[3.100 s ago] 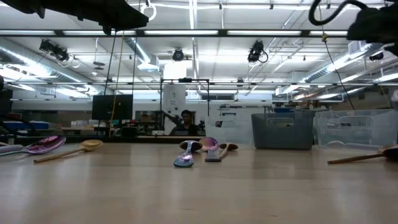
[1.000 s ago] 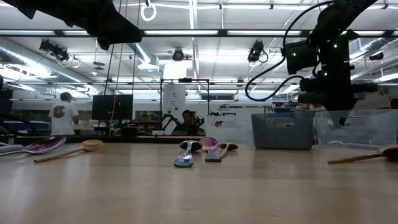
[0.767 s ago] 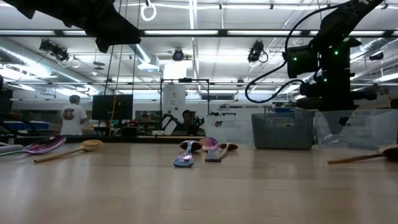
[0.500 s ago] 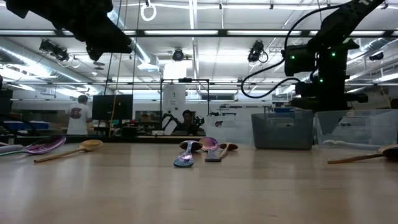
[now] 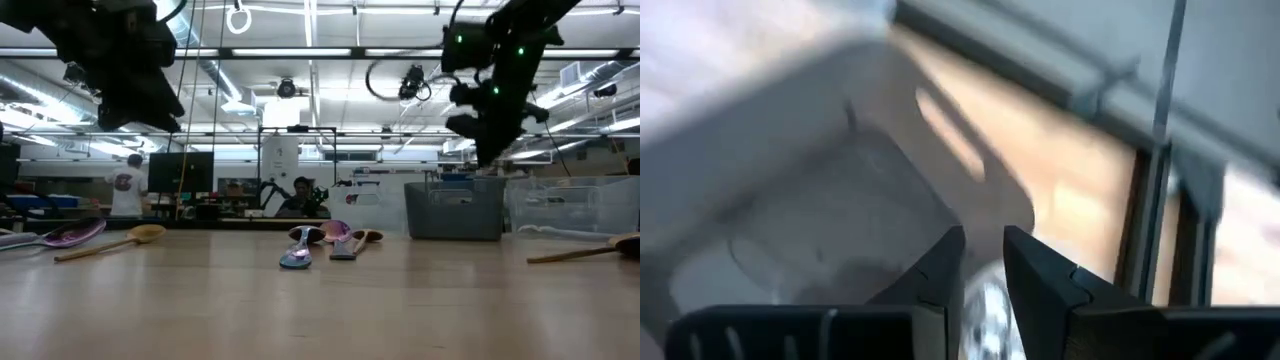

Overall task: Sort silverware by color (type)
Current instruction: Put the blue spoon into the left transparent bin

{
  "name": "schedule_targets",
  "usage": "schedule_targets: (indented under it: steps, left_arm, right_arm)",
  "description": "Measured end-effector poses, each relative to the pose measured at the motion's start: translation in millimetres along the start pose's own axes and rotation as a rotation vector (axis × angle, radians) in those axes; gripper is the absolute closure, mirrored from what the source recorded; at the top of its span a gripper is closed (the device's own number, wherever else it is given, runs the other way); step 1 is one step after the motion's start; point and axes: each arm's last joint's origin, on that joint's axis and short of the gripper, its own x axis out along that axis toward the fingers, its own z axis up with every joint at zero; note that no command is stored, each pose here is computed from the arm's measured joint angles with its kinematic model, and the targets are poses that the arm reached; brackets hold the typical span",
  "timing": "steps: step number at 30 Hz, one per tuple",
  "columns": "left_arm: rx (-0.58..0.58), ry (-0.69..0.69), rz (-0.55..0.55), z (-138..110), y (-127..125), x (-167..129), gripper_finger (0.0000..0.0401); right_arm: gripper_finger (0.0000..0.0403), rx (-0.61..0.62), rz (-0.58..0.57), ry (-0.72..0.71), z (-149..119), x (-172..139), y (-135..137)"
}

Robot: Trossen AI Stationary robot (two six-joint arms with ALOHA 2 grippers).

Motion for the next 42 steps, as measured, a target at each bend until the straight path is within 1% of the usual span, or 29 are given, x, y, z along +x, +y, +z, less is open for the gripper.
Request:
schedule_targets:
  steps: [3, 6, 9, 12, 13, 15, 19, 25, 27, 31, 35, 39, 42]
  left_arm:
    - [-0.024, 0.027, 0.035, -7, -4, 11, 0.0259]
    - [-0.056, 0.019, 0.088, -12, -8, 25, 0.0259]
    - [-0.066, 0.018, 0.097, -17, -13, 44, 0.0259]
    - [-0.072, 0.013, 0.091, -20, -19, 62, 0.0259]
    - [-0.067, 0.024, 0.104, -20, -21, 68, 0.0259]
    - [-0.058, 0.048, 0.131, -20, -28, 79, 0.0259]
    - [-0.027, 0.074, 0.144, -15, -52, 102, 0.0259]
    - [0.041, 0.124, 0.252, -10, -86, 135, 0.0259]
    - [0.047, 0.131, 0.265, -8, -96, 149, 0.0259]
    - [0.055, 0.149, 0.284, -9, -108, 172, 0.0259]
    - [0.037, 0.156, 0.280, -10, -120, 189, 0.0259]
    - [-0.001, 0.174, 0.316, -13, -122, 199, 0.0259]
    - [-0.017, 0.202, 0.381, -14, -123, 203, 0.0259]
  right_arm:
    - [0.0321, -0.026, 0.051, -0.128, 4, -14, 7]
    - [0.0321, -0.063, 0.149, -0.224, 3, -26, 18]
    - [0.0321, -0.111, 0.227, -0.276, -4, -36, 29]
    - [0.0321, -0.142, 0.276, -0.320, -16, -42, 37]
    - [0.0321, -0.153, 0.292, -0.330, -20, -44, 39]
    - [0.0321, -0.173, 0.312, -0.348, -27, -49, 41]
    - [0.0321, -0.205, 0.361, -0.385, -37, -63, 45]
    - [0.0321, -0.232, 0.420, -0.431, -48, -80, 48]
    - [0.0321, -0.245, 0.440, -0.432, -51, -84, 48]
    - [0.0321, -0.282, 0.464, -0.434, -58, -90, 45]
    - [0.0321, -0.286, 0.469, -0.407, -65, -93, 39]
    - [0.0321, -0.302, 0.470, -0.404, -71, -96, 38]
    - [0.0321, -0.324, 0.483, -0.413, -75, -100, 39]
